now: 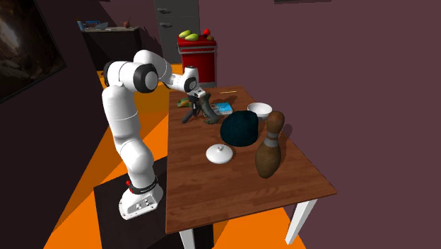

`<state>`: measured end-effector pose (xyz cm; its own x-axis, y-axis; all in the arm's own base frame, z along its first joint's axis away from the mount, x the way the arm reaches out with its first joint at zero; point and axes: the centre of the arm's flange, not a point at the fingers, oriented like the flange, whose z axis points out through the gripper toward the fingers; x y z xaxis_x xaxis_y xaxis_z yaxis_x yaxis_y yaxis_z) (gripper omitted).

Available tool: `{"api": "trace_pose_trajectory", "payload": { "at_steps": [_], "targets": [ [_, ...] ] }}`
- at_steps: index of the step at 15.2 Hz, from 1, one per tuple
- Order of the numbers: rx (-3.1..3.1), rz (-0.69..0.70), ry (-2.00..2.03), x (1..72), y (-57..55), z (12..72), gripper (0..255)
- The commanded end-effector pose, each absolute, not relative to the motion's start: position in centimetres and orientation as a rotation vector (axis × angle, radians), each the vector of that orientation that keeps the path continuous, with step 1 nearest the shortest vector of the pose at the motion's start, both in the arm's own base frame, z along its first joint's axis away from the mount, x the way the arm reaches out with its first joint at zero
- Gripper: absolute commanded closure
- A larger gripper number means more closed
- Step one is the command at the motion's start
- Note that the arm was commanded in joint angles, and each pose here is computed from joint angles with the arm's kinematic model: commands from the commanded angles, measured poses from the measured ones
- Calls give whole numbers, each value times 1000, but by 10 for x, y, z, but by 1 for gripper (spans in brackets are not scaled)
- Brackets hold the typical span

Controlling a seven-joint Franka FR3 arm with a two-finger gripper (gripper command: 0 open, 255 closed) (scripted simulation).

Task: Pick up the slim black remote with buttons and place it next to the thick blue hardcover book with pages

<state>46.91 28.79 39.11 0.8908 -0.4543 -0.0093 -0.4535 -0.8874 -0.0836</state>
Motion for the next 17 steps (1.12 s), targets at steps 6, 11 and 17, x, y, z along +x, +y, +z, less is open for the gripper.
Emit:
{"api": "trace_pose_trajectory", "payload": {
  "at_steps": [6, 11, 17],
  "targets": [
    [-2974, -16, 721, 470, 287, 353, 255],
    [-2974, -16, 721, 470, 287, 328, 255],
    [-2974, -16, 721, 470, 287, 328, 255]
  ]
}}
